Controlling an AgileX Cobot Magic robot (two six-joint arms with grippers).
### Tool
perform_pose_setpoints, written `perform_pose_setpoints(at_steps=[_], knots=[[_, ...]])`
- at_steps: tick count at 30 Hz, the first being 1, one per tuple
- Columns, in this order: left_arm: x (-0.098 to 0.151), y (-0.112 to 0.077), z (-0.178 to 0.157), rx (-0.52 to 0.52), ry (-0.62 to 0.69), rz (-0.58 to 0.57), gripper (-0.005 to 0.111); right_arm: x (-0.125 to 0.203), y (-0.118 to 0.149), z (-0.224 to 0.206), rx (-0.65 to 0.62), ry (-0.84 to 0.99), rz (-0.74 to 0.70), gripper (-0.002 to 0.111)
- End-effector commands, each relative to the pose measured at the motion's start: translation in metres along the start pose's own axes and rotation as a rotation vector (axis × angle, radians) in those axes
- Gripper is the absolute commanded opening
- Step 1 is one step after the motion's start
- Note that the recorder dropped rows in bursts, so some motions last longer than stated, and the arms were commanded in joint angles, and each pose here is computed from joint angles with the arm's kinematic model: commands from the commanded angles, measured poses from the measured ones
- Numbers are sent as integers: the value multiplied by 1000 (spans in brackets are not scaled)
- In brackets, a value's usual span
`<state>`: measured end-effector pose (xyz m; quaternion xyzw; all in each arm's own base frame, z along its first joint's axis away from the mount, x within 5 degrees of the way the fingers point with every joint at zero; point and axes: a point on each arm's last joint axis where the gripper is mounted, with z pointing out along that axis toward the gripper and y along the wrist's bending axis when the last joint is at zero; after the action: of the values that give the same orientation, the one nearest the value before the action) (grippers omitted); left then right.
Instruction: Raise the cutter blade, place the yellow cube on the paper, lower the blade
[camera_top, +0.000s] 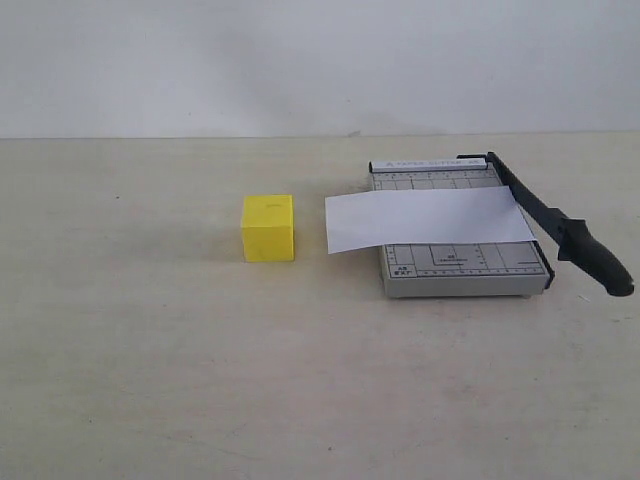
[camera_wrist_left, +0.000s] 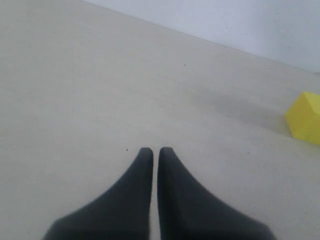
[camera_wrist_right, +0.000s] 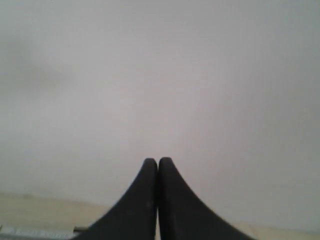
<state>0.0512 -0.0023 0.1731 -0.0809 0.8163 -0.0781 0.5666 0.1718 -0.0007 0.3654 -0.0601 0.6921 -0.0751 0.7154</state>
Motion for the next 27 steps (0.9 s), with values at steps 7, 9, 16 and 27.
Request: perform_pose_setpoints(at_steps=[7,9,16,27], knots=[[-2,-1,-1,7,-20,1,4,40,20,44,-182,414,90,6],[-2,-1,-1,7,-20,1,4,41,20,46,-178,413,100,15],[-2,-1,-1,7,-20,1,4,40,17,48,-132,348,105,51],[-2,-1,-1,7,-20,1,4,107,15,10,94,328,530,51]])
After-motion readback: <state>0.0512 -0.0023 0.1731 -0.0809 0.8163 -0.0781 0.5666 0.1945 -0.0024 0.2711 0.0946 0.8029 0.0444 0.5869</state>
